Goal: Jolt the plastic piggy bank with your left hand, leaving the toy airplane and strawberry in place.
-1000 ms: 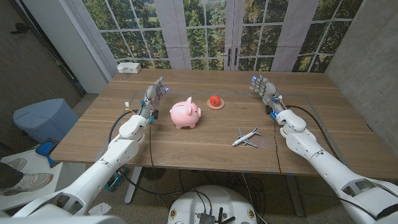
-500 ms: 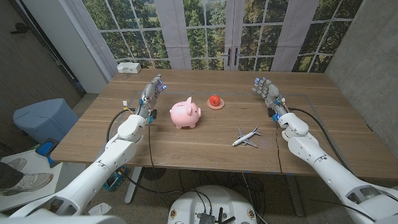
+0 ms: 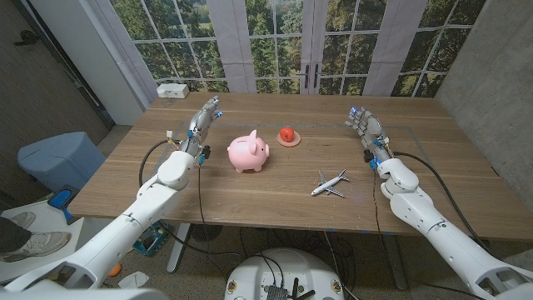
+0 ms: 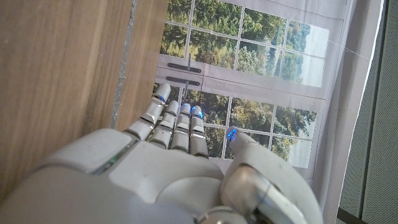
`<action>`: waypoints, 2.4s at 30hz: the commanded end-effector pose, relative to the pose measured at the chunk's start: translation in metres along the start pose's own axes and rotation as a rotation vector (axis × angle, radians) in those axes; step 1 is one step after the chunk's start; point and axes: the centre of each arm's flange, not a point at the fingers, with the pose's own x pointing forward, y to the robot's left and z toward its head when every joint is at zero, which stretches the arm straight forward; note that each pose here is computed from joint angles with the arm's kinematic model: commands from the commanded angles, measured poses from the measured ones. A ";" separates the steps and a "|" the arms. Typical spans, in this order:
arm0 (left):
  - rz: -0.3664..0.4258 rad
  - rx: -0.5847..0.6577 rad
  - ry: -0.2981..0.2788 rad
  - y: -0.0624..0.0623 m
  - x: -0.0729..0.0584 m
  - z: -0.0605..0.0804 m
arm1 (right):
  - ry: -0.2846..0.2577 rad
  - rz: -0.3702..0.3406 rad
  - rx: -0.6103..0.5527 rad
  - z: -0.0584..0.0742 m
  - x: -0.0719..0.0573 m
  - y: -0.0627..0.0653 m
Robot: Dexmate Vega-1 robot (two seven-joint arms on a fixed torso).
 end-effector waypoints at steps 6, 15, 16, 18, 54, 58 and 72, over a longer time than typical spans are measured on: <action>-0.060 0.251 -0.031 -0.005 0.009 0.025 | -0.031 -0.060 0.013 -0.002 -0.020 -0.003; -0.124 0.386 -0.021 -0.008 0.012 0.037 | -0.046 -0.082 0.016 -0.003 -0.031 -0.002; -0.134 0.398 -0.020 -0.009 0.013 0.038 | -0.047 -0.084 0.016 -0.003 -0.032 -0.002; -0.152 0.426 -0.020 -0.010 0.014 0.041 | -0.050 -0.089 0.017 -0.003 -0.034 -0.001; -0.302 0.759 -0.044 -0.033 -0.007 0.084 | -0.099 -0.130 0.027 -0.004 -0.081 0.006; -0.309 0.789 -0.045 -0.037 -0.010 0.087 | -0.107 -0.135 0.031 -0.004 -0.087 0.005; -0.340 0.911 -0.037 -0.050 -0.022 0.099 | -0.135 -0.153 0.037 -0.001 -0.111 0.004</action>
